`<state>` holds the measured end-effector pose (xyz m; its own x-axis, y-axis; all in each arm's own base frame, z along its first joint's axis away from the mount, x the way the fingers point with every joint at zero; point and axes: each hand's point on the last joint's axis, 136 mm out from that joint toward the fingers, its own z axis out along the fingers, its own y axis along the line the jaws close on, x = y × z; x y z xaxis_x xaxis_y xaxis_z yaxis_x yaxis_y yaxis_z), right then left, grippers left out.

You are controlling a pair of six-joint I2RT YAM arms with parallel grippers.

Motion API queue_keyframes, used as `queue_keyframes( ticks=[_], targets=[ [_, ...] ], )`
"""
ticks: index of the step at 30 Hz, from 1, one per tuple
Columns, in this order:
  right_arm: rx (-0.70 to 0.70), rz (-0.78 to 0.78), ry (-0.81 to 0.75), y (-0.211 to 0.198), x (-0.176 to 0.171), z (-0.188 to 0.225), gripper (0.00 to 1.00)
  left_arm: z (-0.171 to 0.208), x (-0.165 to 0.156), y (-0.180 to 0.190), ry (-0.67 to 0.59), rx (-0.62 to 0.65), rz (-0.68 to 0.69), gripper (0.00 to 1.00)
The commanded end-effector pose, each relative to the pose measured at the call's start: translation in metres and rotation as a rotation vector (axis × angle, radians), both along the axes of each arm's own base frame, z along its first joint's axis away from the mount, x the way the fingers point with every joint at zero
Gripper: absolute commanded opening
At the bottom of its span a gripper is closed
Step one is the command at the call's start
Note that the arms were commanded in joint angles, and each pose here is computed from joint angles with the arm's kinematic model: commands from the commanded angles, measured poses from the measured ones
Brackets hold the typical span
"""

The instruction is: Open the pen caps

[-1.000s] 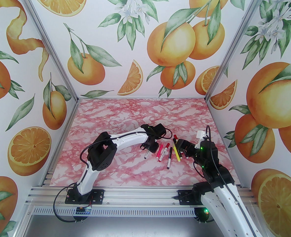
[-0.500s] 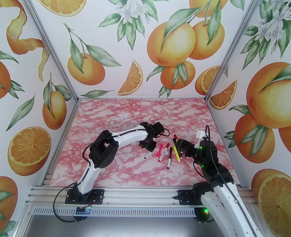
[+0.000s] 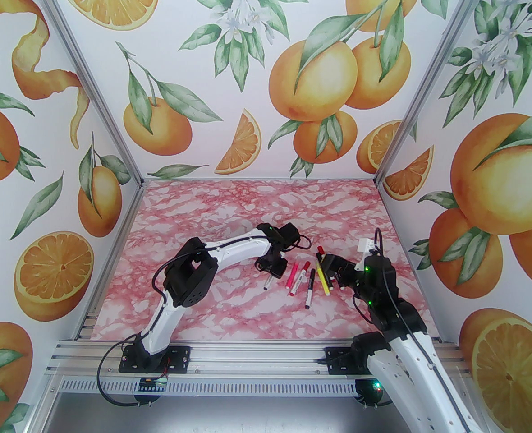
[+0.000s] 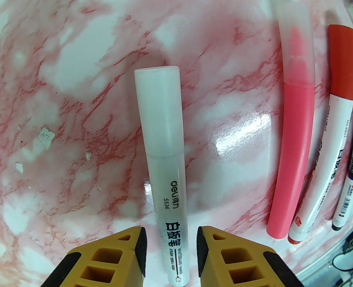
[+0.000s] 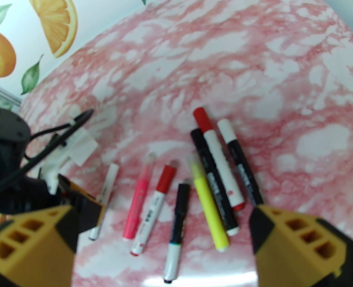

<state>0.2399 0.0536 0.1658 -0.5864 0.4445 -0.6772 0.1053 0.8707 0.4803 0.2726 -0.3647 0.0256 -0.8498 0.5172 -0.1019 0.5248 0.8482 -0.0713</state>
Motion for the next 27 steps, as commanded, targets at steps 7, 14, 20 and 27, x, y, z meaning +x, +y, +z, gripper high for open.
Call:
queue_keyframes(
  ticks=[7, 14, 20, 27],
  targets=[
    [0.009, 0.023, 0.014, 0.005, -0.001, -0.003, 1.0, -0.012, 0.001, -0.001, -0.027, 0.016, 0.026, 0.27],
    [0.008, 0.021, 0.017, 0.005, -0.001, -0.003, 1.0, -0.019, -0.001, 0.003, -0.04, 0.048, 0.019, 0.25],
    [0.012, 0.023, 0.01, 0.005, -0.001, -0.001, 1.0, -0.024, -0.003, 0.006, -0.052, 0.076, 0.012, 0.24],
    [0.01, 0.021, 0.012, 0.005, -0.002, 0.0, 1.0, -0.032, -0.006, 0.01, -0.05, 0.11, -0.003, 0.22]
  ],
)
